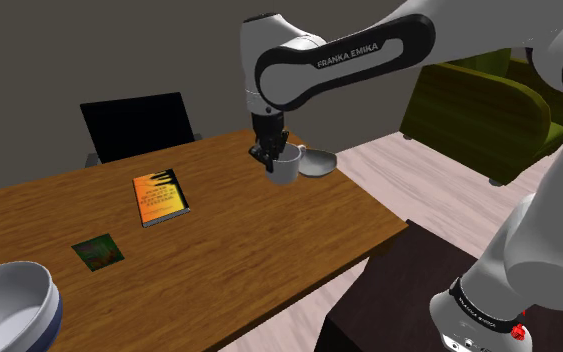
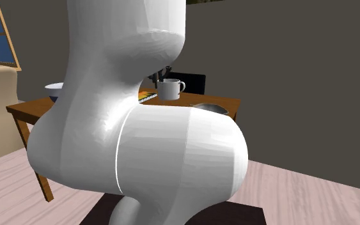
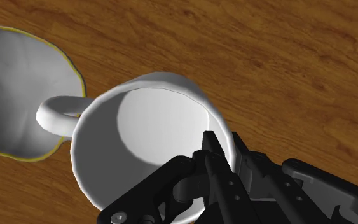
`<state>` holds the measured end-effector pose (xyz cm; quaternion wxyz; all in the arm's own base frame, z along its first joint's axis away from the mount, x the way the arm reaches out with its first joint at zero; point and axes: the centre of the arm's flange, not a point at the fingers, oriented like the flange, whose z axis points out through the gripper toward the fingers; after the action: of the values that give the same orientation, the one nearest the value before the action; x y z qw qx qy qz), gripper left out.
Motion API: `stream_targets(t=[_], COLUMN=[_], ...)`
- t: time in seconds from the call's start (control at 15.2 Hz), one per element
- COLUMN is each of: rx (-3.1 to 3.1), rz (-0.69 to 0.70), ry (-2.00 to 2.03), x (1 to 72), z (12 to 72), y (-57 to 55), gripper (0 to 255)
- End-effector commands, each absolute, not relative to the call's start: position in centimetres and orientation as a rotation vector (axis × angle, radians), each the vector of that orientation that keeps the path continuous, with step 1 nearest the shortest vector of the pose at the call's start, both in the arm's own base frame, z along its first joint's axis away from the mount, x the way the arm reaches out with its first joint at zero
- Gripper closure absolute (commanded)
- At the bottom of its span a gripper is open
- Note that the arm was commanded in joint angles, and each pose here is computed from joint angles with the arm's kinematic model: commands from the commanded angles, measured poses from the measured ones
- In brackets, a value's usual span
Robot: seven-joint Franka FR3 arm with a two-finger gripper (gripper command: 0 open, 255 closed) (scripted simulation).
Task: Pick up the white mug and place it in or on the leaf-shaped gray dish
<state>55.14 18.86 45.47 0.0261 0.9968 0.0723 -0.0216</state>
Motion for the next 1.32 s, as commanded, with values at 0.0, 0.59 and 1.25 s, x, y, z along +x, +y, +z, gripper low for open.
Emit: stream_targets(t=[0.0,0.59,1.25], rx=[3.081,3.081,3.081], rz=[-0.067,-0.067,-0.067], ry=[0.224,0.224,0.224], x=[55.2,55.9,57.0], z=[46.6,49.0,49.8], y=[18.8,11.0,-0.4], gripper=[255,255,255])
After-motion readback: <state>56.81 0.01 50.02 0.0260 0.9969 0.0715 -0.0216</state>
